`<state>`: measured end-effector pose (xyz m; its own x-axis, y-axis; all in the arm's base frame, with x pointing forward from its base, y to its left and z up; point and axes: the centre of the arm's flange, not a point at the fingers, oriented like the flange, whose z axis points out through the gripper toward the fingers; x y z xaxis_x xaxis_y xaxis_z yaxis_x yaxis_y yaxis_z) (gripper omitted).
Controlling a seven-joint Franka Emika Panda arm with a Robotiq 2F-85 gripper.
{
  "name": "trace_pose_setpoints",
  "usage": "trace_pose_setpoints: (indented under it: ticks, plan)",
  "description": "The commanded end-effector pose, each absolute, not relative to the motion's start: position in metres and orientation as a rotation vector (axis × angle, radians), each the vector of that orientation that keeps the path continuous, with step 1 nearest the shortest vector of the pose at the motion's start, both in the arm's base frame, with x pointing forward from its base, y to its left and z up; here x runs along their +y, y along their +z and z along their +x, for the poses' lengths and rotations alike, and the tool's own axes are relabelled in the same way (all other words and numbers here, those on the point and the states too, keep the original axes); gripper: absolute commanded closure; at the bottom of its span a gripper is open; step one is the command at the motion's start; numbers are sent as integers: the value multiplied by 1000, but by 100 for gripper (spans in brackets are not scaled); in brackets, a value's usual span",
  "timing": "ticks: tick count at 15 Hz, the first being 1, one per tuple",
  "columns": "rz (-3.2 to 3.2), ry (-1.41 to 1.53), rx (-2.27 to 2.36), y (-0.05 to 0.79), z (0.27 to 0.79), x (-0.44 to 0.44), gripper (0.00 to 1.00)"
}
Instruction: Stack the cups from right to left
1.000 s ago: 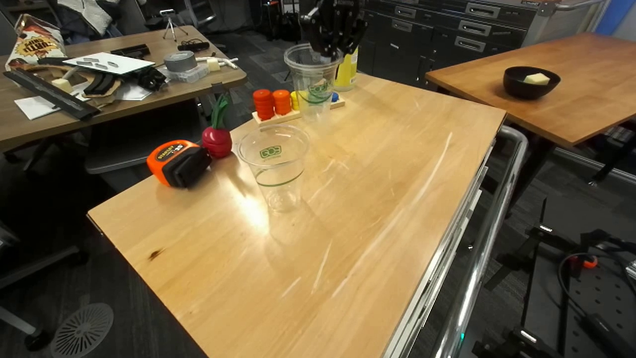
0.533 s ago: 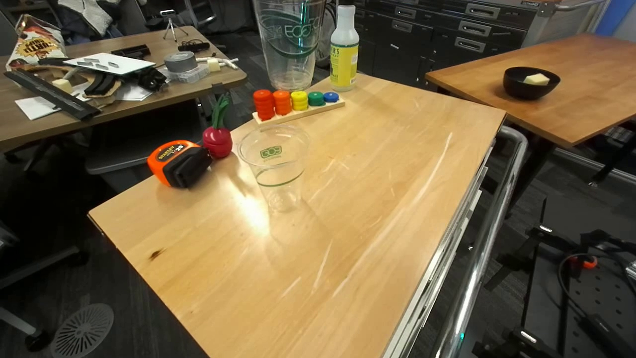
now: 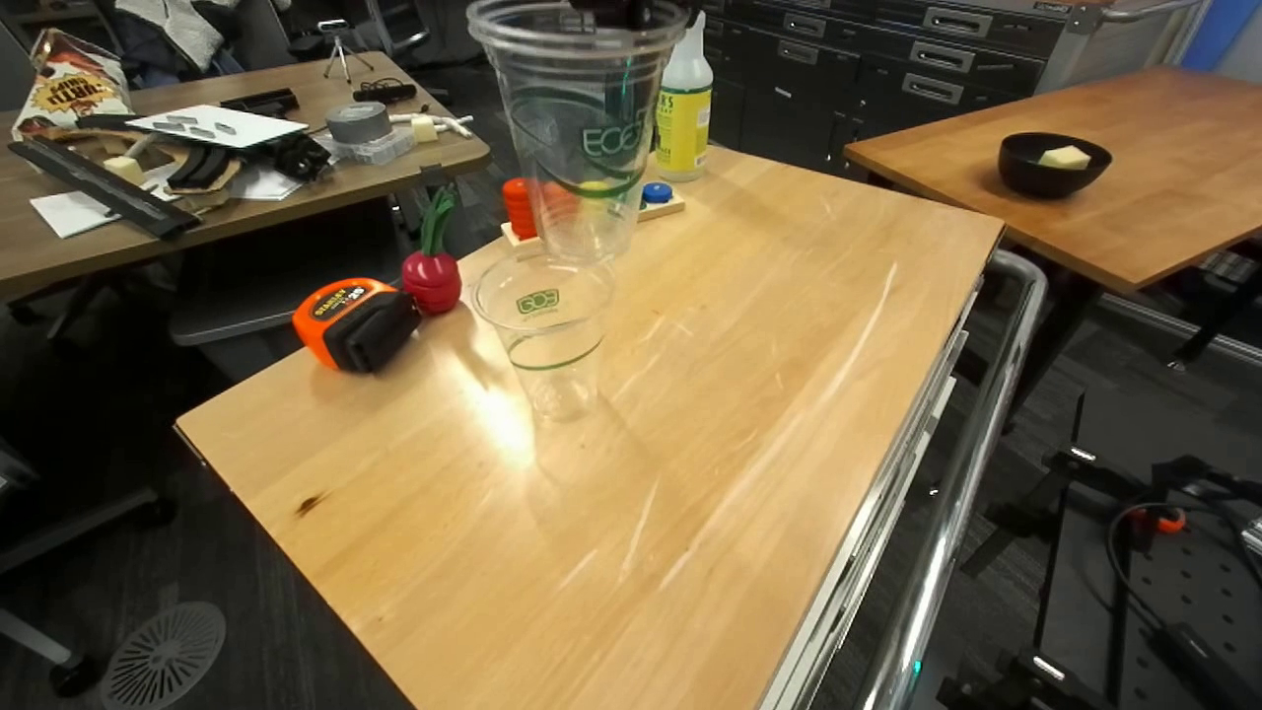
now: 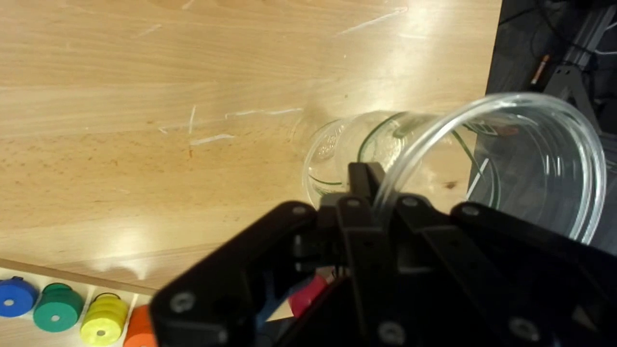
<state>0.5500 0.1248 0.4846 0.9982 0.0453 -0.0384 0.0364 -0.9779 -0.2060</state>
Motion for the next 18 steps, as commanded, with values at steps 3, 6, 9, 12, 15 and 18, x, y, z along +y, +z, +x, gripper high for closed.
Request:
trace_pose_setpoints:
  ticks: [3, 6, 9, 12, 15, 18]
  plan:
    - [-2906, -89, -113, 466, 553, 125, 99]
    - [-2902, -120, -117, 463, 561, 128, 99]
    - [-2905, -104, -126, 454, 566, 132, 99]
    - [-2905, -52, -141, 438, 568, 136, 99]
    - [-2908, -7, -150, 419, 570, 138, 99]
    - [-2911, 8, -187, 405, 571, 142, 87]
